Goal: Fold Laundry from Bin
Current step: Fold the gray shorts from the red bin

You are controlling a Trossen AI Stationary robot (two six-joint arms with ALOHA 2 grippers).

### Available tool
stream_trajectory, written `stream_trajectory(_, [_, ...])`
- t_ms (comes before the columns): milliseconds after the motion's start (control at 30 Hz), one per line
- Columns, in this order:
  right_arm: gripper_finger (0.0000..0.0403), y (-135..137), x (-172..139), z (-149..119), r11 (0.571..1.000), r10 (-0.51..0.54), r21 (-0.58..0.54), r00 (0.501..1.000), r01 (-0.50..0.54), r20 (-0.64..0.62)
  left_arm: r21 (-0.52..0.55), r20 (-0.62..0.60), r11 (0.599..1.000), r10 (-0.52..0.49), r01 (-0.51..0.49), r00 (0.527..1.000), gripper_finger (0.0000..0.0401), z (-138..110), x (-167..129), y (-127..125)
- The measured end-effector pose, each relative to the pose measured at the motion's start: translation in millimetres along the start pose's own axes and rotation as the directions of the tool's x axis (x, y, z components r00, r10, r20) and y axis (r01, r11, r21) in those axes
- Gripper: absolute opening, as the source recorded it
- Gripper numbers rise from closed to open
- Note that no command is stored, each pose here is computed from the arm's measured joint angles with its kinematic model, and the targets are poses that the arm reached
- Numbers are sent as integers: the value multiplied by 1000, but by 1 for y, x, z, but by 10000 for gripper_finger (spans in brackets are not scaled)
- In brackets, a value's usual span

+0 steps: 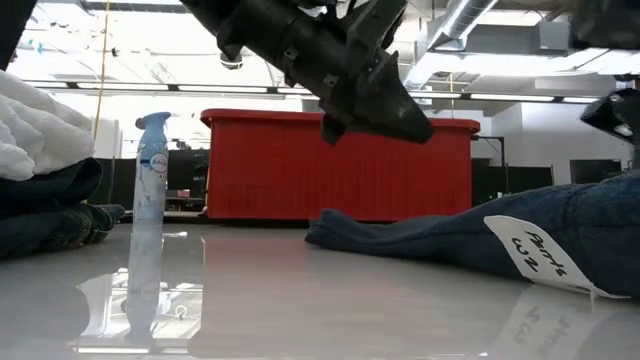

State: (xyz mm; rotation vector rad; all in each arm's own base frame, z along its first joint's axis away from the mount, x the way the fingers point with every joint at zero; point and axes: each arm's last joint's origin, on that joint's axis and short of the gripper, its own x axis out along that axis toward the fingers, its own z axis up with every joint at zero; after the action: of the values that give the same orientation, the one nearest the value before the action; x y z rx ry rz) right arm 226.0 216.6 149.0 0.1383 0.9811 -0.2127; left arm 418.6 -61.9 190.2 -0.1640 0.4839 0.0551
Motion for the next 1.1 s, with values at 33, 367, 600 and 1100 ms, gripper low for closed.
stream_trajectory(33, [48, -1, -2, 2, 1000, 1, -2, 1000, -1, 7, 5, 2, 1000, 5, -5, 1000, 43, 1, 0, 2])
stream_trajectory(367, [48, -32, -29, 44, 997, 57, -50, 997, -54, 54, 47, -48, 994, -100, 102, 994, 43, 0, 1, 7])
stream_trajectory(600, [34, -61, -62, 66, 993, 118, -21, 989, -117, 83, 22, -194, 986, -159, 166, 968, 43, -16, -2, -5])
stream_trajectory(1100, [31, -59, -49, 44, 1000, -14, -9, 997, 14, -70, 2, -375, 993, 111, -119, 920, 1, -57, -24, -51])
